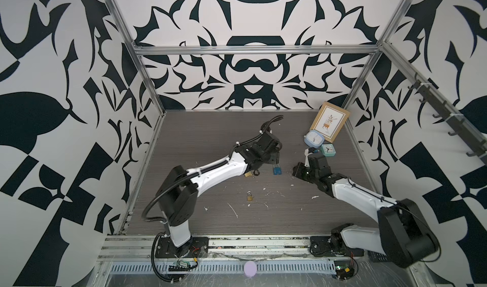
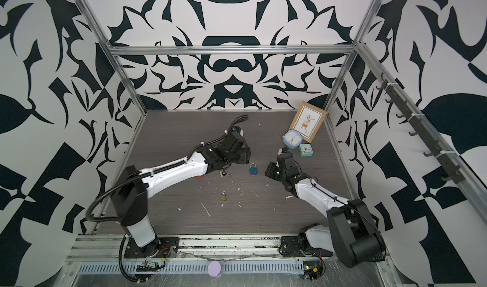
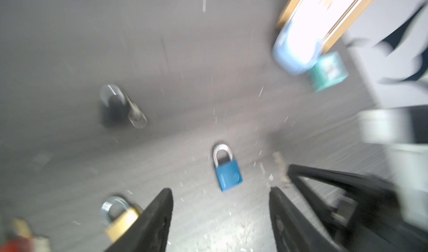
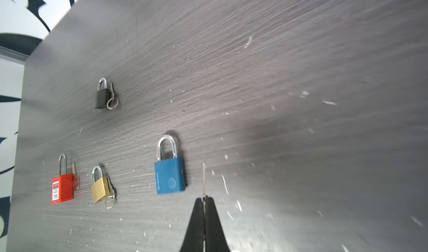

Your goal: Lock with the key

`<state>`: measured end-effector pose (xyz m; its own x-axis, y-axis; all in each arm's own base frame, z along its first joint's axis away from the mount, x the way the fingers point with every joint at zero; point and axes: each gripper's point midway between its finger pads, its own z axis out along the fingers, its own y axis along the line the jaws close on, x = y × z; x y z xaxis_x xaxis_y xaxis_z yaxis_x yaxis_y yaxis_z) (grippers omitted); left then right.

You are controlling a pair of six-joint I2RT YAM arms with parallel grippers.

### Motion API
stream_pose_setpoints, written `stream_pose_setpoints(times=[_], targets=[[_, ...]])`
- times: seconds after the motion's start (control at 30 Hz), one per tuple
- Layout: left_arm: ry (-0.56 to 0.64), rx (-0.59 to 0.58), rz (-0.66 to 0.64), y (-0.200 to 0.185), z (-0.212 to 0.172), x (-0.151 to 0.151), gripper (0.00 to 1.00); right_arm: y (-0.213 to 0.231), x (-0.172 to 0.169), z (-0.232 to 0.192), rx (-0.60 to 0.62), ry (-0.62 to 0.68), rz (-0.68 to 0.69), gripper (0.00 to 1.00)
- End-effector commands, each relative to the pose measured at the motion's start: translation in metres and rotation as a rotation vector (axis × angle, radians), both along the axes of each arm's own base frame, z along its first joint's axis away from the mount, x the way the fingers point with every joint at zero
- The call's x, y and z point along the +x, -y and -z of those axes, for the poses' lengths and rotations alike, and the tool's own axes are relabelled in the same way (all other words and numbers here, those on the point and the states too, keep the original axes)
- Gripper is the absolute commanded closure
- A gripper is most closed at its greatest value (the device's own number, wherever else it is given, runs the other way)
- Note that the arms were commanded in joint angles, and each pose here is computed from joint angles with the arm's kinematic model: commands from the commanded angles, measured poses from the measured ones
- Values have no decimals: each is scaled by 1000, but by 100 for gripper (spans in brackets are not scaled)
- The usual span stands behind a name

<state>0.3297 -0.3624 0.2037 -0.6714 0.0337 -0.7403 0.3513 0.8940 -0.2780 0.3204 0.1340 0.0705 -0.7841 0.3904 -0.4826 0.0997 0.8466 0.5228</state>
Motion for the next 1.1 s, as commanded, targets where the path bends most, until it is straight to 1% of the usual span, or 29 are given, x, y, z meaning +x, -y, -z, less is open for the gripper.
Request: stream_pose_setpoints(times=[0.0,0.07,0.1,0.23,0.3,0.4,0.47,0.57,0.63,0.7,0.8,0.83,0.93,1.07], targets=[[270,34,-120,-55,-54,17,29,-31,28,-21,62,81,-155,100],[338,51,-184,-94,-62,17,28,-36,35,-11,53,51,-185,100],[351,66,-231,-114,-61,18,28,-37,36,-5,46,36,-191,100],[342,89,-409,-204,-55,13,28,-39,39,14,30,-14,-211,100],[346,116,-484,-240,-49,10,28,-40,39,21,20,-37,-218,100],[387,169,-557,-280,-42,6,28,-39,39,27,9,-56,-221,92],[416,221,-594,-301,-34,5,28,-39,40,27,2,-60,-222,81],[411,260,-677,-330,-14,4,26,-38,42,18,-10,-47,-219,61],[393,284,-714,-346,3,3,26,-34,44,10,-28,-34,-210,54],[371,316,-753,-364,20,2,26,-29,47,-1,-58,-14,-195,49],[328,320,-799,-386,42,2,25,-15,53,-26,-132,40,-154,42],[314,321,-805,-391,49,4,25,-6,55,-35,-178,64,-126,40],[296,344,-820,-406,66,8,25,32,58,-57,-345,155,0,34],[316,323,-755,-398,79,20,24,89,50,-74,-586,315,194,31]])
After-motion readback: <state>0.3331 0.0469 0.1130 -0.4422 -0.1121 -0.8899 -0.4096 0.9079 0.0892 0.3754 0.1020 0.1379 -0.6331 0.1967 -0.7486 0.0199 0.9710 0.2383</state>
